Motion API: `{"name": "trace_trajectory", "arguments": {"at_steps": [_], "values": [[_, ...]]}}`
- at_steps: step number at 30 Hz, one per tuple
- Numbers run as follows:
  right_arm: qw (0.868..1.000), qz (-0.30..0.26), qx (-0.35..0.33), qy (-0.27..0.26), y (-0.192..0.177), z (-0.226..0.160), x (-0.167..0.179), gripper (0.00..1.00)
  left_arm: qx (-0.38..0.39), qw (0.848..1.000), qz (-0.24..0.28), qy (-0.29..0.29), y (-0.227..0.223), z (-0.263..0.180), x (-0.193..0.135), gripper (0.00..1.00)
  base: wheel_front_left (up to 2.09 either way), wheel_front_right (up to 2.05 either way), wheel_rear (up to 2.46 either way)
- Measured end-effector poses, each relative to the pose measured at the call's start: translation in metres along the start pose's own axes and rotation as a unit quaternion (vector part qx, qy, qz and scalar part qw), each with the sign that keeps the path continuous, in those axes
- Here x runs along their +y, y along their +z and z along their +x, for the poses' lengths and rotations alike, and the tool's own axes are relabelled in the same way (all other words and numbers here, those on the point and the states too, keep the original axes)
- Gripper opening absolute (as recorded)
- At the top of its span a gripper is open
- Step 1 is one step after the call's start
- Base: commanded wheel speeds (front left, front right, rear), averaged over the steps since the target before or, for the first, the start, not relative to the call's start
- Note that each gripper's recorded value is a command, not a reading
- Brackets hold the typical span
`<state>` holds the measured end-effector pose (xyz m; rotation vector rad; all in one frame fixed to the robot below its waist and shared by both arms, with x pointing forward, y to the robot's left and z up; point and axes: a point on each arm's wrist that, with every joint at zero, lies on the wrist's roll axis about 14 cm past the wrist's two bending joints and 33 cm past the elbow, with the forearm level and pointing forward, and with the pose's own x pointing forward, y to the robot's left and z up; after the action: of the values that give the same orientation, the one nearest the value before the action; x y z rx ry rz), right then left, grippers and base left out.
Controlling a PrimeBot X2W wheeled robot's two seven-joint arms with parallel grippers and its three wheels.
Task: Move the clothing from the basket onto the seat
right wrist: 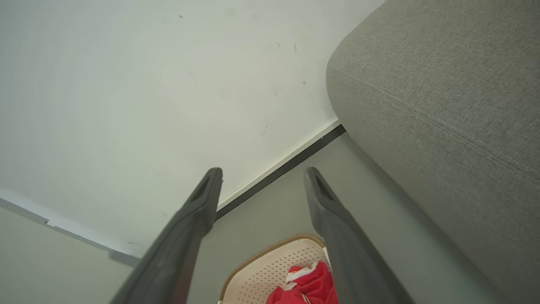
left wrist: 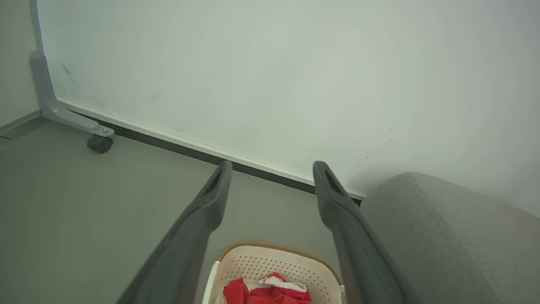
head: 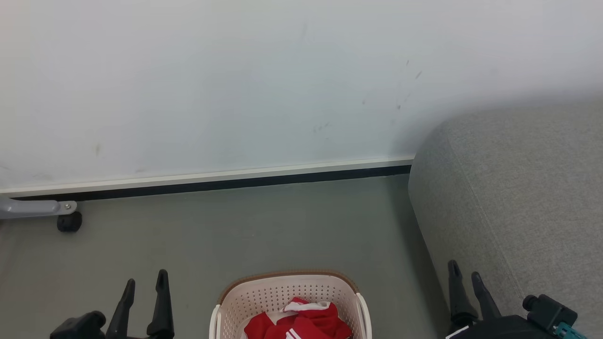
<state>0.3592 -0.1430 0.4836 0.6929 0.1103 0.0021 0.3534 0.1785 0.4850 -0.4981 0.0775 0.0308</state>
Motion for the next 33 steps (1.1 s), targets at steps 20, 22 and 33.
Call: {"name": "trace_trajectory", "arguments": {"at_steps": [20,22,33], "values": [[0.989,-0.139,-0.030,0.039,-0.001,-0.008,0.023,1.00,-0.041,0.990,0.132,-0.024,0.008,-0.007,-0.013,1.00,0.00,0.00,0.00],[0.987,-0.153,-0.034,0.045,-0.001,-0.009,0.025,1.00,-0.041,0.989,0.143,-0.023,0.007,-0.008,-0.012,1.00,0.00,0.00,0.00],[0.971,-0.220,-0.057,0.078,-0.001,-0.013,0.044,1.00,-0.063,0.976,0.206,-0.043,0.010,-0.010,-0.021,1.00,0.00,0.00,0.00]]}}
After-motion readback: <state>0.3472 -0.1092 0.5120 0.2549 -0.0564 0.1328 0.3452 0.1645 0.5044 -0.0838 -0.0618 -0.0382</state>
